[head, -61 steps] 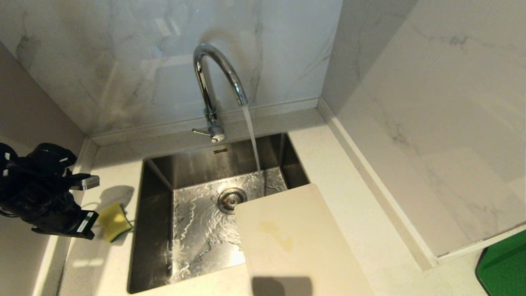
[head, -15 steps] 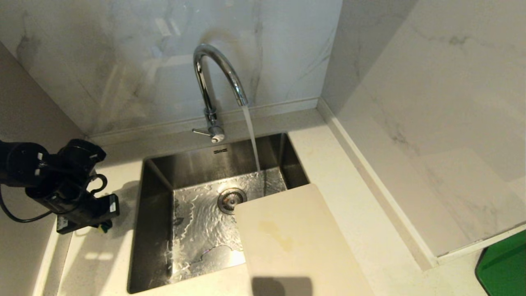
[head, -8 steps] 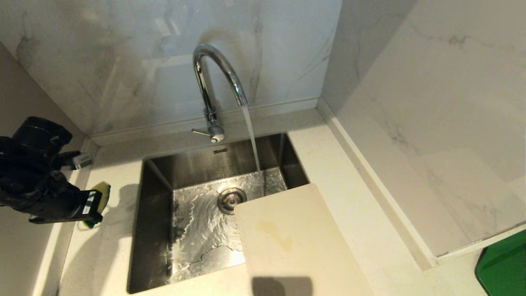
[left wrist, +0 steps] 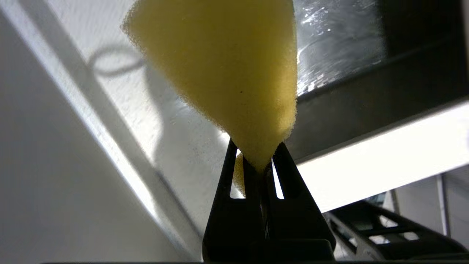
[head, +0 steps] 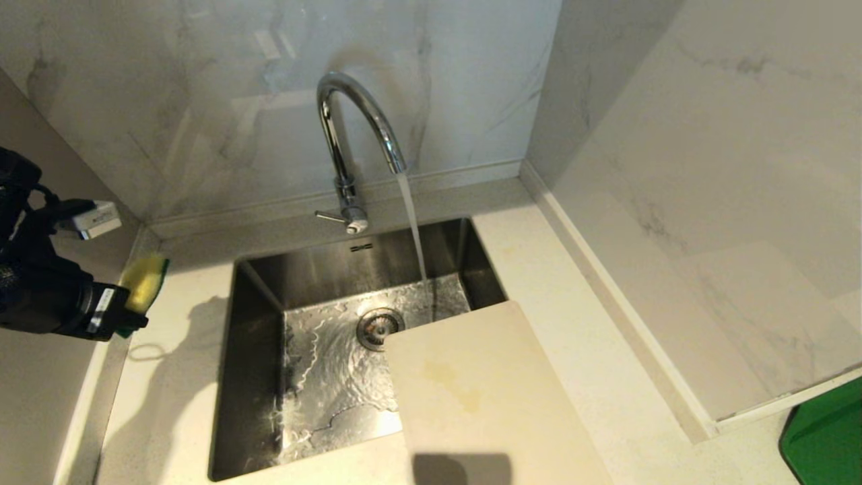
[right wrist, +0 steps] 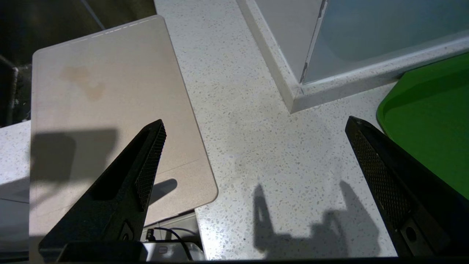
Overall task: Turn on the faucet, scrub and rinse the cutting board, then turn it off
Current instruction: Pick up the cutting board
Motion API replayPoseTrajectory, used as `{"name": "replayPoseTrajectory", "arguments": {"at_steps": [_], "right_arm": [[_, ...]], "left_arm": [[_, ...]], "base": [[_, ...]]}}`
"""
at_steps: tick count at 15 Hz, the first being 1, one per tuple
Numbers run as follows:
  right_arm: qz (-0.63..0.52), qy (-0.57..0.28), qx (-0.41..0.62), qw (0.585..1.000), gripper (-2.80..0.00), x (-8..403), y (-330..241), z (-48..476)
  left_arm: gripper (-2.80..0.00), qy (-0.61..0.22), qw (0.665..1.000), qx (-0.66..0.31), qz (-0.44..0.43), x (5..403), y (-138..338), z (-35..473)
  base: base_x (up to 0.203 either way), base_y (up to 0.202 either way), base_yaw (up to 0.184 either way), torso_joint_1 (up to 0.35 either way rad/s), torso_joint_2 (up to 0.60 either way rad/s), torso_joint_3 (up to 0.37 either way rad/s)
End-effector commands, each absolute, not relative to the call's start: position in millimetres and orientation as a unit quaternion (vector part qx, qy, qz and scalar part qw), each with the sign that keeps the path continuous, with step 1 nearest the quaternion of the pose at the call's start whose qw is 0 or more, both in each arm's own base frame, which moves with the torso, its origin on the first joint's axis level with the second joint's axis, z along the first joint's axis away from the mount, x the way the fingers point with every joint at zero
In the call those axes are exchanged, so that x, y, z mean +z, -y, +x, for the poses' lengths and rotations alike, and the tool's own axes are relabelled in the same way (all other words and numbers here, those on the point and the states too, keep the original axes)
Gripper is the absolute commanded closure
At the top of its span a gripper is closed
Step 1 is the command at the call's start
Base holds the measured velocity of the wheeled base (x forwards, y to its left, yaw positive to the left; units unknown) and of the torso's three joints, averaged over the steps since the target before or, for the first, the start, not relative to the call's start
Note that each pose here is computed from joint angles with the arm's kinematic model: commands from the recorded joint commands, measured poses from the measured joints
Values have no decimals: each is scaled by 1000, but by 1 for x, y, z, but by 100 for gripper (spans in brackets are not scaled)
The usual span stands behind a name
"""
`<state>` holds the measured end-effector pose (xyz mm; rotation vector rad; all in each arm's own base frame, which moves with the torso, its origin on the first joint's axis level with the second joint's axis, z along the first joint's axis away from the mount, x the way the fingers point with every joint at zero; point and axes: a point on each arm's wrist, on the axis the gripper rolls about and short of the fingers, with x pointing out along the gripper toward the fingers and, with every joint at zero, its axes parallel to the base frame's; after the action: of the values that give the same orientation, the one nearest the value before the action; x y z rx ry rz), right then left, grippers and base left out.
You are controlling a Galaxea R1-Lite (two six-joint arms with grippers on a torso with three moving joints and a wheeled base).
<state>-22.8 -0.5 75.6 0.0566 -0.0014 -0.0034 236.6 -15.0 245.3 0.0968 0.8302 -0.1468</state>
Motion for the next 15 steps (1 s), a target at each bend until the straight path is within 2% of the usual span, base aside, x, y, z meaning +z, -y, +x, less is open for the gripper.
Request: {"name": "replayPoseTrajectory", "arguments": {"at_steps": [1, 7, 11, 15], "right_arm": [[28, 1, -2, 1000, -280, 75, 1, -23], [28, 1, -2, 1000, -280, 75, 1, -23], [28, 1, -2, 1000, -280, 75, 1, -23], [28, 1, -2, 1000, -280, 75, 1, -23]], "left_arm": [[0, -358, 927, -106, 43, 256, 16, 200], [0, -291, 950, -100, 48, 233, 11, 120], [0, -217, 972, -83, 43, 220, 7, 77], [0, -202, 976, -61, 46, 181, 3, 40]], "base": [[0, 0, 0, 0, 0, 0], [0, 0, 0, 0, 0, 0], [0, 0, 0, 0, 0, 0], [0, 0, 0, 0, 0, 0]]}}
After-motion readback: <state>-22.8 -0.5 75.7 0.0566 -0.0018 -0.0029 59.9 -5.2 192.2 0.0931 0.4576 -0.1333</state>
